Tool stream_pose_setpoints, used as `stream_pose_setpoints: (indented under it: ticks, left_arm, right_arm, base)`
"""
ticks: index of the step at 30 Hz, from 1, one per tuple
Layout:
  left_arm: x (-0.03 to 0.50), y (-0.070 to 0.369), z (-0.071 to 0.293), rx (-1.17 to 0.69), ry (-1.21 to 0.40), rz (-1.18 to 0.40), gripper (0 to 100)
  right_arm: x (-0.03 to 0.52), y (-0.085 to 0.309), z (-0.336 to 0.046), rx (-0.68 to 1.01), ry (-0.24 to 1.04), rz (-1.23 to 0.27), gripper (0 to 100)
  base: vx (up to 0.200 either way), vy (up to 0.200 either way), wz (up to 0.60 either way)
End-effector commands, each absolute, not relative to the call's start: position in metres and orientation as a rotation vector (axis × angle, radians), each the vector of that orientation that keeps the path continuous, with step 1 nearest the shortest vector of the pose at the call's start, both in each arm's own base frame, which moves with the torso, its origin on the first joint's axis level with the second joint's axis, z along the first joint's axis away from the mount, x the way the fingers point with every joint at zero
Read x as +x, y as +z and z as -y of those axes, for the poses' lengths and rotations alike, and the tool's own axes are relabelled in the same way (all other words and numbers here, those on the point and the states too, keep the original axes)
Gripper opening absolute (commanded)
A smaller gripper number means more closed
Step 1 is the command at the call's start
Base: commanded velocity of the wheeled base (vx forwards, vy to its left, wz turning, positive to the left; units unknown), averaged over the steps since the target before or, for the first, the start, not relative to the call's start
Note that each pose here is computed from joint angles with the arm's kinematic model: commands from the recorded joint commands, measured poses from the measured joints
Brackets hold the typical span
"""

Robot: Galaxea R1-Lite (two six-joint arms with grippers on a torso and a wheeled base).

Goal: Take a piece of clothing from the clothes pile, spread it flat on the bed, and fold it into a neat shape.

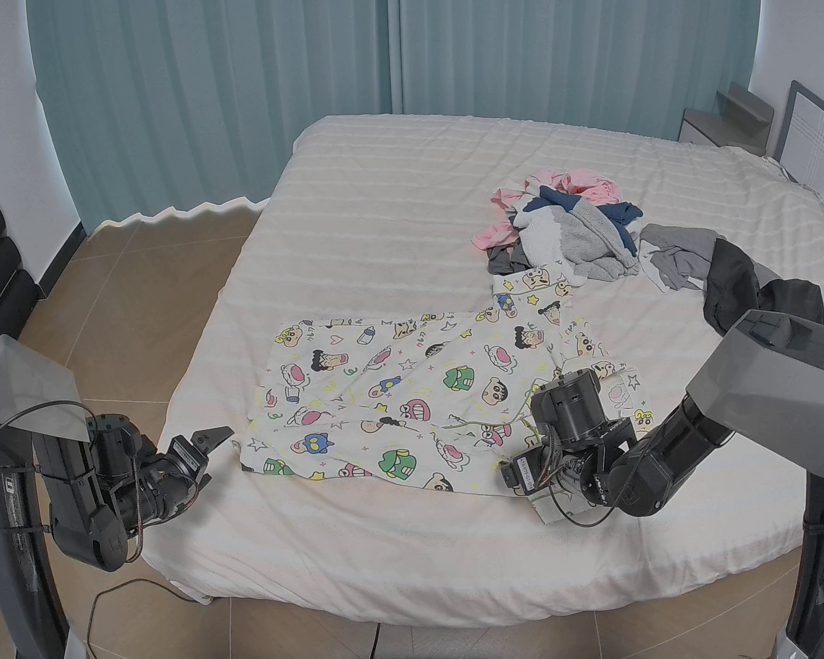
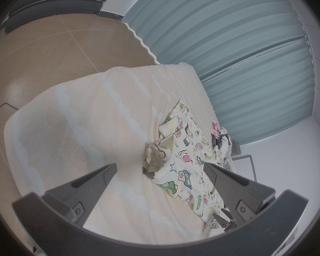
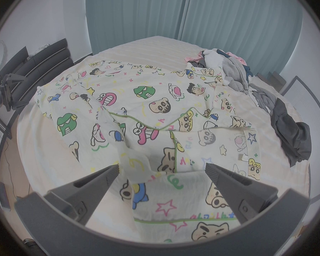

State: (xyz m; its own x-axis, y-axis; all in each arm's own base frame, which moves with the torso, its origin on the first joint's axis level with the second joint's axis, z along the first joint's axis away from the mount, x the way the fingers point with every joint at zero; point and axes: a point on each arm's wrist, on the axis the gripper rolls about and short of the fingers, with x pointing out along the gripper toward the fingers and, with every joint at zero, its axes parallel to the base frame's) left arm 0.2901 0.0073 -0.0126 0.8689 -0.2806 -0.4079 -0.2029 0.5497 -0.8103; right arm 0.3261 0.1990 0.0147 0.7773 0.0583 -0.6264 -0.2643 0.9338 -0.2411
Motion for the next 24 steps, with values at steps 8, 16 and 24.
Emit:
stream_pose_setpoints:
  ticks: [8,16,24]
  left_arm:
    - [0.291,-0.012,-0.007,-1.0,-0.054,-0.528,100]
    - [0.29,-0.012,-0.007,-1.0,-0.054,-0.528,100]
    - [0.29,-0.013,-0.007,-1.001,-0.052,-0.532,100]
  right_arm:
    - [0.344,-0.001,-0.2,-0.364,0.13,-0.593,0]
    - [0.35,0.006,-0.202,-0.344,0.128,-0.544,0]
    - [0.363,0.02,-0.209,-0.313,0.128,-0.482,0]
  base:
    - [0.0,0.0,0.0]
    - [0.0,0.0,0.0]
    - [0.0,0.0,0.0]
